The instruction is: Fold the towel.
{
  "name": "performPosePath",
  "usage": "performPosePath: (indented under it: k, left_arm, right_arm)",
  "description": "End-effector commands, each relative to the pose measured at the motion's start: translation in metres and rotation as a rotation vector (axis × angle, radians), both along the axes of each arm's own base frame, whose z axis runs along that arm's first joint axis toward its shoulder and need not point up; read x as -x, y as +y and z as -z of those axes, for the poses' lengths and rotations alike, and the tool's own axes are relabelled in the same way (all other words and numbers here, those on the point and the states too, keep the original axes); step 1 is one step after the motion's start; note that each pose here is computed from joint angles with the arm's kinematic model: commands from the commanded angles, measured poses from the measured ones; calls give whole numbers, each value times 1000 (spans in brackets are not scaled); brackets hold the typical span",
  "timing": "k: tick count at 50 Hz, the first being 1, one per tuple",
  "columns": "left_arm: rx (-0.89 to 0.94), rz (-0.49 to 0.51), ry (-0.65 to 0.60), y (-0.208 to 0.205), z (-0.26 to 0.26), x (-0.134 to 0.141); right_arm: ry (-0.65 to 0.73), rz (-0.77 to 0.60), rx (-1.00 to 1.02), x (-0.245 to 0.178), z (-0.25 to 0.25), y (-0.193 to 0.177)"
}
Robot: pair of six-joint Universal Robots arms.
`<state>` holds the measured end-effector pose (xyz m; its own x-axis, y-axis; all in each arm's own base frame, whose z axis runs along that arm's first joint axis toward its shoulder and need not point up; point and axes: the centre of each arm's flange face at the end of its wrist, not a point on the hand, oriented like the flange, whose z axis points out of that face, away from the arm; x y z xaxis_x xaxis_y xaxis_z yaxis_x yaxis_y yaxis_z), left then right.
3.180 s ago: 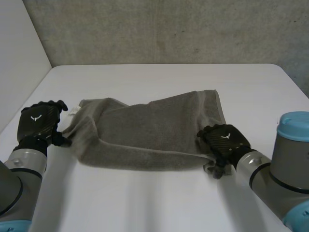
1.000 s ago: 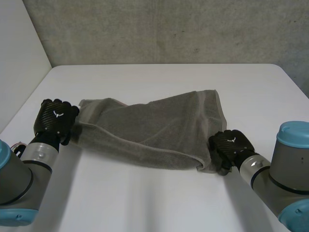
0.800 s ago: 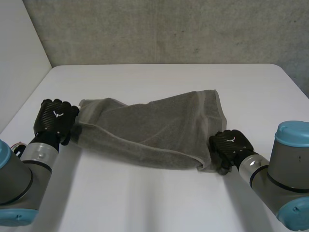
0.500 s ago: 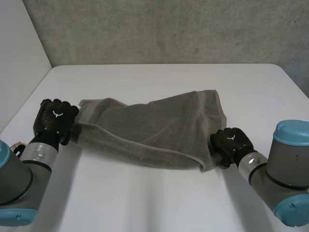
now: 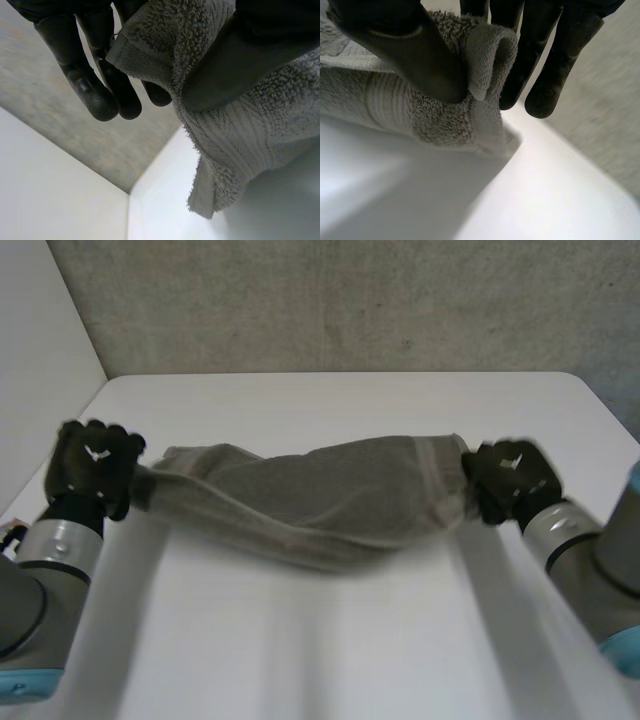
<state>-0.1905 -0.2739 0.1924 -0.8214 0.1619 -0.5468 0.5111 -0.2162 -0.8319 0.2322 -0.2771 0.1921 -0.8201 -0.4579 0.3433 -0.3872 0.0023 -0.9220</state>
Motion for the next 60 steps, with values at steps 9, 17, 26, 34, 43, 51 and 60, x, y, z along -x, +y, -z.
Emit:
performPosePath:
  k: [9,17,26,34,43,51,60]
  left_arm:
    - [106,-5,273,34,-119,-11]
    - [-129,-18,255,20,-95,-5]
    - [-340,-27,207,-32,-35,13]
    - [-161,-11,280,-87,-79,25]
    - [230,89,686,-88,-194,24]
    - [127,85,704,-78,-155,23]
    - [-79,47,650,-59,-66,18]
  right_arm:
    - [-27,-11,124,23,-167,19]
    - [117,-15,49,31,-163,-3]
    - [236,-70,-53,-1,-100,-34]
    - [49,10,310,-28,-126,-89]
    - [-253,89,768,-20,-207,-89]
    - [-154,40,516,-18,-167,-81]
    - [2,-95,145,-14,-79,-62]
